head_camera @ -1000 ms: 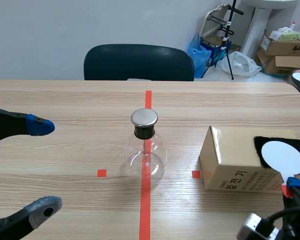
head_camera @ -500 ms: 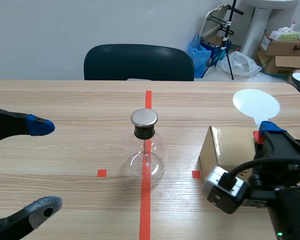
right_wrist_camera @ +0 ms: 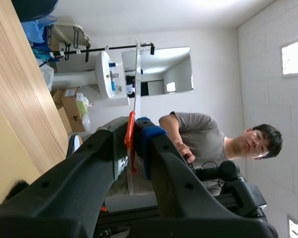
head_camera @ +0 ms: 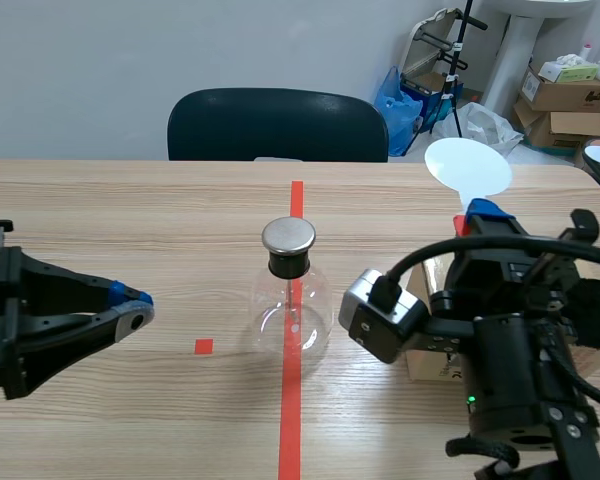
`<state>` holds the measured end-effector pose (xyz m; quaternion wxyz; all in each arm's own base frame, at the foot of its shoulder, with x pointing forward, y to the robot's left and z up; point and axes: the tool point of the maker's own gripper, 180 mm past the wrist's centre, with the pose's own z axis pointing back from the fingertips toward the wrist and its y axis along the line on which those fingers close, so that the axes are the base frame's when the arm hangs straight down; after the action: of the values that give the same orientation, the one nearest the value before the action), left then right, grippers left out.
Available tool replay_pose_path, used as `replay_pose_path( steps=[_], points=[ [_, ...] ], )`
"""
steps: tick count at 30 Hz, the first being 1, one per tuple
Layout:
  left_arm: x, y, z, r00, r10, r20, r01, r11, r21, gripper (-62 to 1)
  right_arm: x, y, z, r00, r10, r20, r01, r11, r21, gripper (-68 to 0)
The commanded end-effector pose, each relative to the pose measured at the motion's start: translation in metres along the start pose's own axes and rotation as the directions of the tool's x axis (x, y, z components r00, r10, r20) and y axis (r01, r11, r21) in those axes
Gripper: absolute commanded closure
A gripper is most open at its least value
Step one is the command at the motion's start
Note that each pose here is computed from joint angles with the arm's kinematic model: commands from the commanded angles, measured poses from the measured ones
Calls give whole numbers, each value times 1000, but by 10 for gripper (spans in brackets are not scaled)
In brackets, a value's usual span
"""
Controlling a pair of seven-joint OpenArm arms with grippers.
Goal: Do the electroscope experiment
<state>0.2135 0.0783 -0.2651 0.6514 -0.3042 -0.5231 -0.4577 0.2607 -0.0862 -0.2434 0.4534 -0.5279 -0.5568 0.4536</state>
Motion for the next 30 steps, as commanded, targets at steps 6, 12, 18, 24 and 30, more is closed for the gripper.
replay_pose_path(
  steps=[6, 12, 18, 24, 30],
  points=[
    [-36, 20, -33, 1000, 16, 2, -16, 1000, -10, -27, 13, -1, -10, 999, 7, 33, -7, 1000, 2, -11],
    [-66, 22, -64, 999, 50, -9, -50, 998, -38, -28, 27, 10, -9, 997, 12, 70, -15, 999, 43, -11],
    [-76, 26, -78, 999, 40, 9, -40, 999, -18, -32, 32, 25, -4, 995, 34, 95, -44, 994, 100, -11],
    [-81, 31, -77, 1000, 27, 7, -27, 1000, 10, -32, 31, 25, -4, 995, 37, 93, -46, 994, 100, -11],
    [-80, 36, -79, 1000, 6, 12, -7, 999, 44, -31, 30, 25, -4, 995, 42, 95, -51, 994, 100, -11]
  ],
)
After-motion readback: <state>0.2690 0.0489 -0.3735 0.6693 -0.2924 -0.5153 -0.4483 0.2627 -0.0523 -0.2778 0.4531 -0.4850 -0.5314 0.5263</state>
